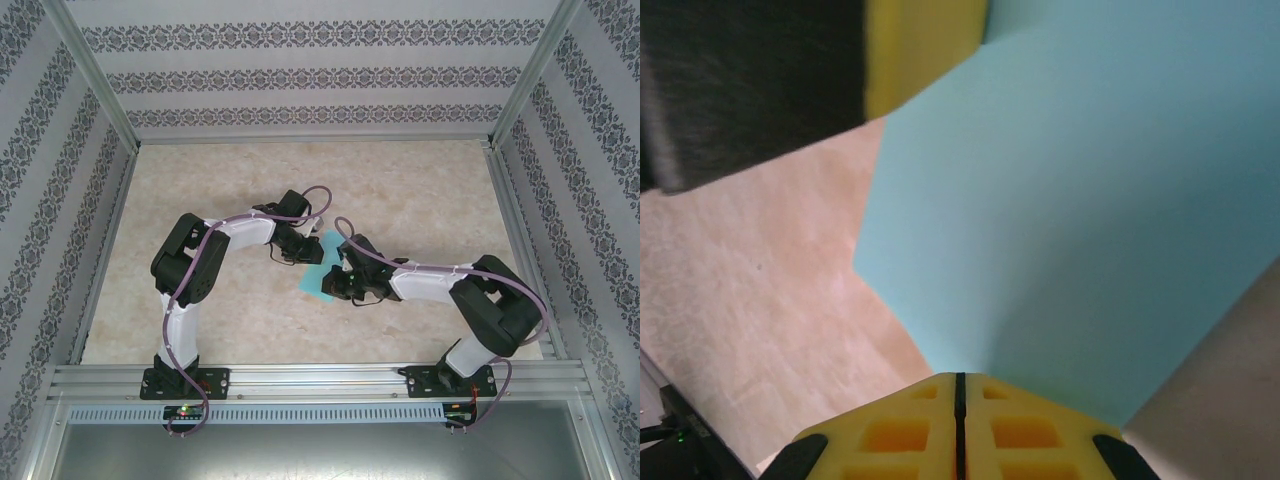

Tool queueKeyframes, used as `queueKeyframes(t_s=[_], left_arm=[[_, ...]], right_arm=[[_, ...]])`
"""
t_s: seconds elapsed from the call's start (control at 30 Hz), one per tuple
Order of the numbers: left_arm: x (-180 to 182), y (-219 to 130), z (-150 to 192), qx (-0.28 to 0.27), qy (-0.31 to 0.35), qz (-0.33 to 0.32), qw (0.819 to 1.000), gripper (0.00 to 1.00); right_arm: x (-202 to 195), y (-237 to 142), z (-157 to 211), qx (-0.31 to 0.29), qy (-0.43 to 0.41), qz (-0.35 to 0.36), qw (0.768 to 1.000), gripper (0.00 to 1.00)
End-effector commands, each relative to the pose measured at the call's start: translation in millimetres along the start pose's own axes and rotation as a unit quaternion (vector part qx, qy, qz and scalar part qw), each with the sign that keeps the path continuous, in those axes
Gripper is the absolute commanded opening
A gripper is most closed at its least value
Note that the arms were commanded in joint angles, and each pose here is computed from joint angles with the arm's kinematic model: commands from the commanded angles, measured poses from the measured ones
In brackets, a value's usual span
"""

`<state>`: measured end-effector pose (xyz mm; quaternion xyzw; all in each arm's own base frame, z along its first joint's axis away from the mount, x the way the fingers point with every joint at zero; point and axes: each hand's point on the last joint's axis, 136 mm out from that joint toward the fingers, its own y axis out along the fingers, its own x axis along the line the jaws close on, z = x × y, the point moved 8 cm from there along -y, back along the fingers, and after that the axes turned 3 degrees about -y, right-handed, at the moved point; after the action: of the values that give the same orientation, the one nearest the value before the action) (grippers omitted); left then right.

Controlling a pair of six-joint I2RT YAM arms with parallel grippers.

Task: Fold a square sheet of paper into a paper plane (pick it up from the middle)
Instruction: Fold the square sheet of paper in half at the center of the table.

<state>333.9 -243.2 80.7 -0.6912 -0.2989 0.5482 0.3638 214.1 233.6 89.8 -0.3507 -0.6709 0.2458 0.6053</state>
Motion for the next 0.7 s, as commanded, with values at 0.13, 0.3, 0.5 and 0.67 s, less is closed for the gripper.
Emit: queueKeyframes(t_s=[0.13, 0.3, 0.5, 0.67], left_arm=[[54, 41, 45, 0.098, -0.042, -0.111, 0.988, 0.19], [54, 41, 44, 0.098, -0.042, -0.111, 0.988, 0.19], [55, 41, 44, 0.098, -0.041, -0.112, 0.988, 0.19], [54, 41, 44, 0.098, -0.043, -0.109, 0.988, 0.19]], right_arm=[[-14, 13, 9, 0.027, 0.0, 0.028, 0.999, 0.09], [-23, 6, 22, 0.036, 0.002, 0.046, 0.998, 0.09], [-45, -1, 42, 0.051, 0.018, 0.075, 0.996, 0.09], [-47, -13, 45, 0.049, 0.013, 0.095, 0.994, 0.09]])
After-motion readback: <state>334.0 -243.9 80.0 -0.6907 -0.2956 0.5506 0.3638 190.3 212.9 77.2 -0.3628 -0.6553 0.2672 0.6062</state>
